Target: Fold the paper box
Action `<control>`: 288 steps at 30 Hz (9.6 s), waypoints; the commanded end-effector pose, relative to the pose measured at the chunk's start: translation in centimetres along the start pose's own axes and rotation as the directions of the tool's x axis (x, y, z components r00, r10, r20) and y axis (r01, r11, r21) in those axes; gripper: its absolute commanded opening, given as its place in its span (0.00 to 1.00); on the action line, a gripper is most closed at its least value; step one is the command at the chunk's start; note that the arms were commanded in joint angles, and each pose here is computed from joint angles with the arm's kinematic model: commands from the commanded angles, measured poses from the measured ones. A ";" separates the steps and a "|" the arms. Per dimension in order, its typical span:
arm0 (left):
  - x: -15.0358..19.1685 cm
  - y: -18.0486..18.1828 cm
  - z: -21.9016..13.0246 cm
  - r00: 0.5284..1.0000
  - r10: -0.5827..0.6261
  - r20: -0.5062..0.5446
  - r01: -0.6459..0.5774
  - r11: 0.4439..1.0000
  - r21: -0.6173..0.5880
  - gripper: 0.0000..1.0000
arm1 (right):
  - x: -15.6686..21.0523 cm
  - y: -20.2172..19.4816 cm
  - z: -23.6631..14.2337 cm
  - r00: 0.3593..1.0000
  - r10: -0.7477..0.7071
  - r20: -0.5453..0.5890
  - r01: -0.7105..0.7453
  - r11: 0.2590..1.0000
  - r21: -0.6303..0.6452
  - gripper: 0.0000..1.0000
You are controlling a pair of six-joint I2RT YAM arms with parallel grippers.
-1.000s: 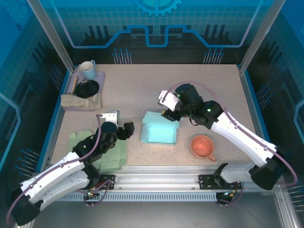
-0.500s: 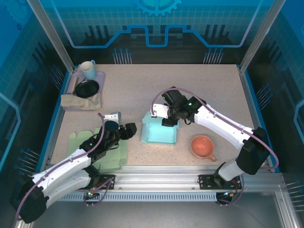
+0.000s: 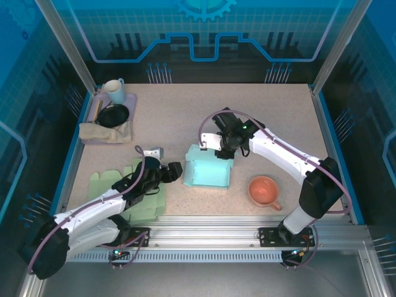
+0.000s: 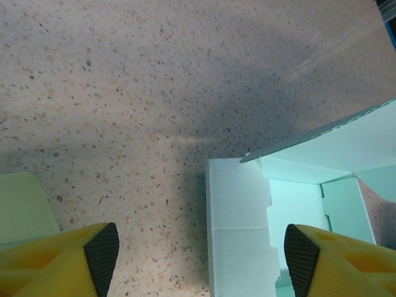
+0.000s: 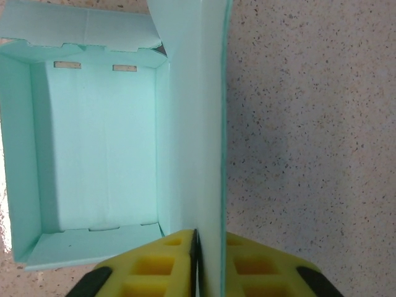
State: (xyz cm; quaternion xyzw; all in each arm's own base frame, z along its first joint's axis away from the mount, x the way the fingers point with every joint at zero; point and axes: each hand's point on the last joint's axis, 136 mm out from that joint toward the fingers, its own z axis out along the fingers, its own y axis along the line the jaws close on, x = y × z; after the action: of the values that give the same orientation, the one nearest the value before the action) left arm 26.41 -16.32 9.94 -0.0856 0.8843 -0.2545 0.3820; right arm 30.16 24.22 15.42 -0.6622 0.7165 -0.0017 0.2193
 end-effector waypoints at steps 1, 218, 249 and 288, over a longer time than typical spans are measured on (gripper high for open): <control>0.7 0.1 0.9 0.999 -0.036 -0.028 0.037 0.999 0.010 0.72 | 0.0 -0.2 -0.8 1.000 -0.004 0.019 0.004 1.000 0.016 0.10; -4.6 -14.0 -2.2 0.595 0.650 0.473 -0.802 0.516 0.300 0.00 | 9.0 -6.2 -0.5 0.702 0.186 0.687 -0.238 0.971 -0.020 0.43; -3.3 -15.1 -2.4 0.572 0.655 0.495 -0.820 0.436 0.370 0.00 | 3.2 -1.6 -4.9 0.644 -0.025 0.765 0.104 0.993 -0.055 0.43; -7.4 -13.3 -2.5 0.661 0.572 0.486 -0.727 0.650 0.223 0.23 | 2.7 -0.3 -5.1 0.624 -0.030 0.781 0.161 0.983 -0.091 0.03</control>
State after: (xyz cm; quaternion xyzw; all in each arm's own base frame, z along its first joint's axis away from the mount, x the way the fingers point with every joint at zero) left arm 26.56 -26.14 20.65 0.3688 0.6749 -0.2833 0.5729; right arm 28.57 19.27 19.05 -0.6638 0.5121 0.3120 0.4469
